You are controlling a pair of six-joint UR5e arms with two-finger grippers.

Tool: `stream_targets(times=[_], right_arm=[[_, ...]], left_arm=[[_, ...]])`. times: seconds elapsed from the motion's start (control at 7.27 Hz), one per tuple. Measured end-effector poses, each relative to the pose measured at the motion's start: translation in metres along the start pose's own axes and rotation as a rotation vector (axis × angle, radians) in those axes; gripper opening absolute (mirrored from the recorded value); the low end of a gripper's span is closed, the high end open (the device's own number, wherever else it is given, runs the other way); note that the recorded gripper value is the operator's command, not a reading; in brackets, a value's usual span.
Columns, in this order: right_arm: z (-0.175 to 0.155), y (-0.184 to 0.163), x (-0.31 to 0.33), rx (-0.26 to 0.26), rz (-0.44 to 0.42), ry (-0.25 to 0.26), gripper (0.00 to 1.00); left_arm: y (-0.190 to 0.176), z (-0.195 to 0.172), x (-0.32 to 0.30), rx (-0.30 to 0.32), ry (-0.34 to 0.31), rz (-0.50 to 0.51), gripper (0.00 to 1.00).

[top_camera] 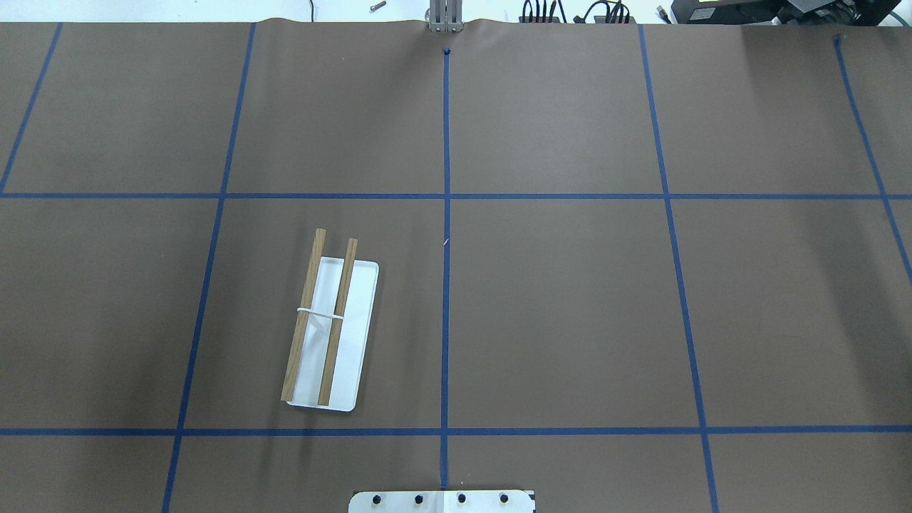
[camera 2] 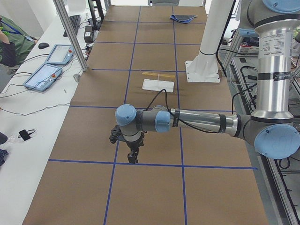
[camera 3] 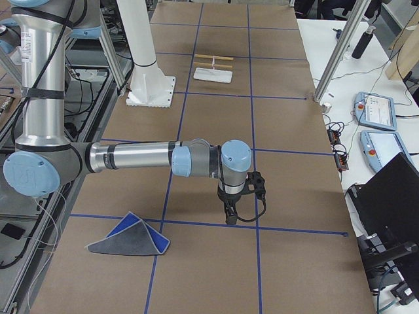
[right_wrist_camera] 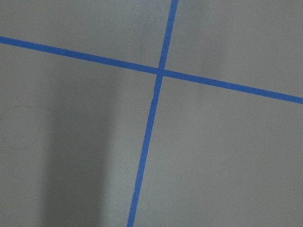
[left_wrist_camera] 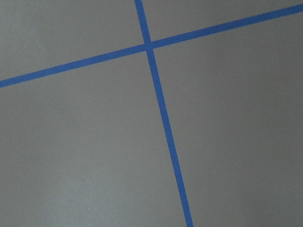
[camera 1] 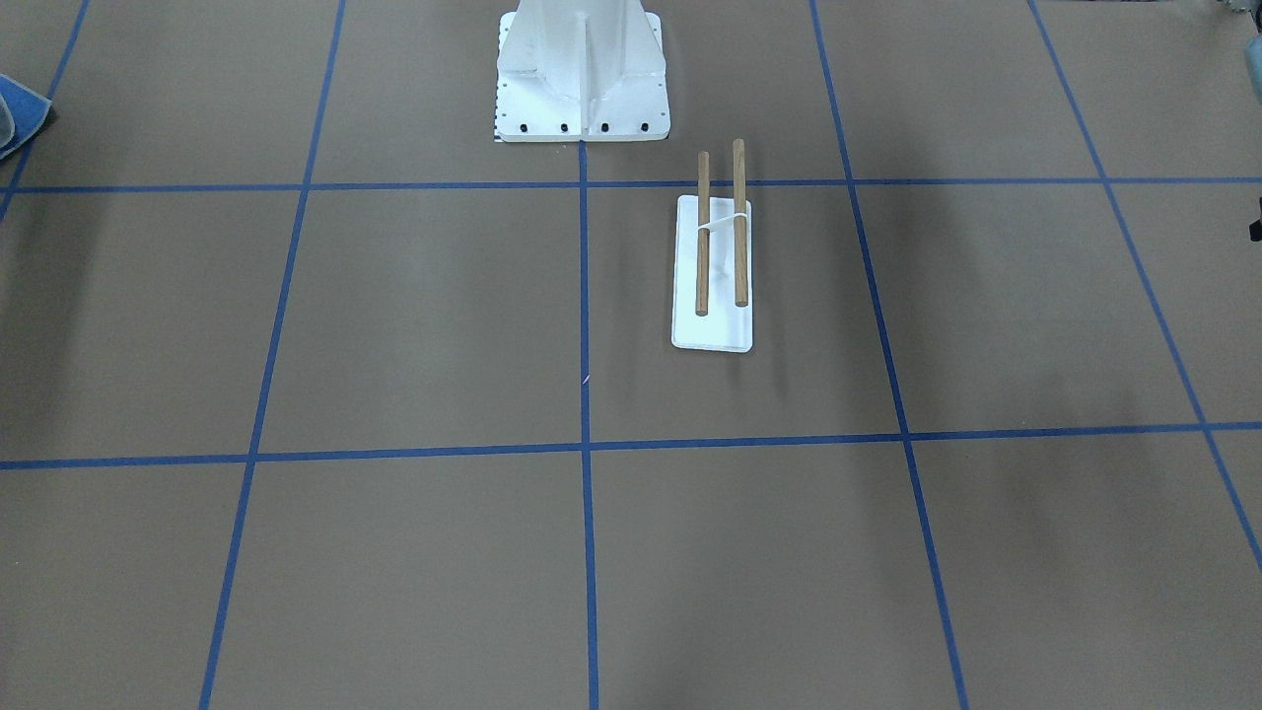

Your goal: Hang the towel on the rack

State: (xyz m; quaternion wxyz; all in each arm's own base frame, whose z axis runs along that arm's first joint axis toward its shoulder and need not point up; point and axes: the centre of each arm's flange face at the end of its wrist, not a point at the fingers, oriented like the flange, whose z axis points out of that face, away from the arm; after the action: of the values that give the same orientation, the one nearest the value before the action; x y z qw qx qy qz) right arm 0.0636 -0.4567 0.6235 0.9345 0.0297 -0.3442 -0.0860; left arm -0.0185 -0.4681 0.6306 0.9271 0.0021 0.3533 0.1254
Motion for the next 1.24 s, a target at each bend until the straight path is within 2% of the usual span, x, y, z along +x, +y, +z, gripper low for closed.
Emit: stream_targets(times=[0.55,1.24], right_arm=[[-0.005,-0.001,-0.004,0.011,-0.010,0.003,1.00],[-0.078,-0.016,-0.055,0.159,-0.123,0.049,1.00]], left_arm=[[-0.004,-0.007,0.006,0.015,-0.003,0.014,0.99],[-0.022,-0.061,0.040,0.127,-0.029,0.089,0.99]])
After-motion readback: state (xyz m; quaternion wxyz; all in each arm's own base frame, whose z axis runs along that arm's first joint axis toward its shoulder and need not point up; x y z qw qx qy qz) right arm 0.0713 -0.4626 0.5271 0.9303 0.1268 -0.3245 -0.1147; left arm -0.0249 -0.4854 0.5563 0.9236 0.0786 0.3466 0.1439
